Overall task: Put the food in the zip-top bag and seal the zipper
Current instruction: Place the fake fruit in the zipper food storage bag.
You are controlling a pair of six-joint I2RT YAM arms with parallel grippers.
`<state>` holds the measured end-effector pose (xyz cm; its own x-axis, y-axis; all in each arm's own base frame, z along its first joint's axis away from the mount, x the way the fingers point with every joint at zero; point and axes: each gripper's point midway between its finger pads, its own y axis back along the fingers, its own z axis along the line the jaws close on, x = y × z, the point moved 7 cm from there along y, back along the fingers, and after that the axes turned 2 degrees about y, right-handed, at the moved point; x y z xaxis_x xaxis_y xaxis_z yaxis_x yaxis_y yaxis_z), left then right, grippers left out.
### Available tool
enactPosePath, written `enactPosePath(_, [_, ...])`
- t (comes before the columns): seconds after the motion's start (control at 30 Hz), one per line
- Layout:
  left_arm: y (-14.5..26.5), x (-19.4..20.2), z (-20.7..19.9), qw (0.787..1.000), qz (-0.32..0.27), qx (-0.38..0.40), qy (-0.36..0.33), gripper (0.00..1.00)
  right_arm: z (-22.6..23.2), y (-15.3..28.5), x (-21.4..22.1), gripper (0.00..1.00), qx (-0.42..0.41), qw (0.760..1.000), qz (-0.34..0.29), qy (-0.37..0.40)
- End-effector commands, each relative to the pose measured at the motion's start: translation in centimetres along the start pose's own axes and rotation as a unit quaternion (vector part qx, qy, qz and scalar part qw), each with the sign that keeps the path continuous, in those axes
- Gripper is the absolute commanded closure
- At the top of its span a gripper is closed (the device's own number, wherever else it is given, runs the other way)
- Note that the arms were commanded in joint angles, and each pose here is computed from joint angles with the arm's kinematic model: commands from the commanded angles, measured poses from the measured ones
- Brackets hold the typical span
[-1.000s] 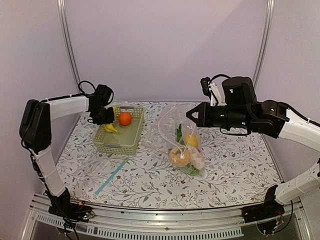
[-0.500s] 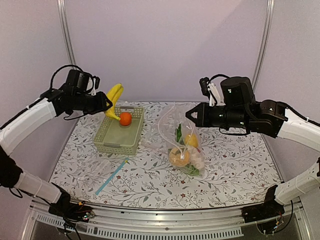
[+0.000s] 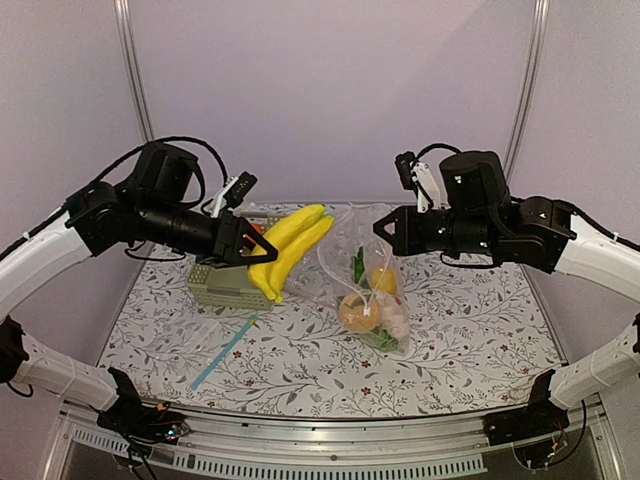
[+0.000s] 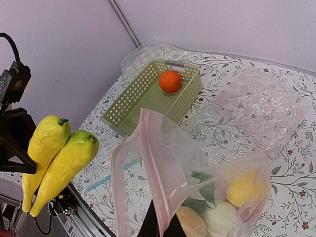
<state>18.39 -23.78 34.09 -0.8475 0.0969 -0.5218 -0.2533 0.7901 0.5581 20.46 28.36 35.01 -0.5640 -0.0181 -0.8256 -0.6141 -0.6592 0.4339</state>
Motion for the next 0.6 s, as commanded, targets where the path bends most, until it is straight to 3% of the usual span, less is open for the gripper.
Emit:
enactPosePath(0.0, [-0.7,1.1,-3.6,0.996,0.059,0.070,0.008,0.71,0.7,0.4,-1.2,1.00,-0.007,1.000,-0.016,0.017])
enactPosePath(0.27, [-3.1,2.6,-4.6,0.990,0.119,0.076,0.022,0.71,1.3,0.0,-1.0,1.00,-0.024,0.999,-0.016,0.028])
enactPosePath(0.57, [-5.1,1.7,-3.4,0.989,0.127,0.050,0.060,0.71,3.3,0.3,-0.2,1.00,-0.066,0.995,-0.011,0.075])
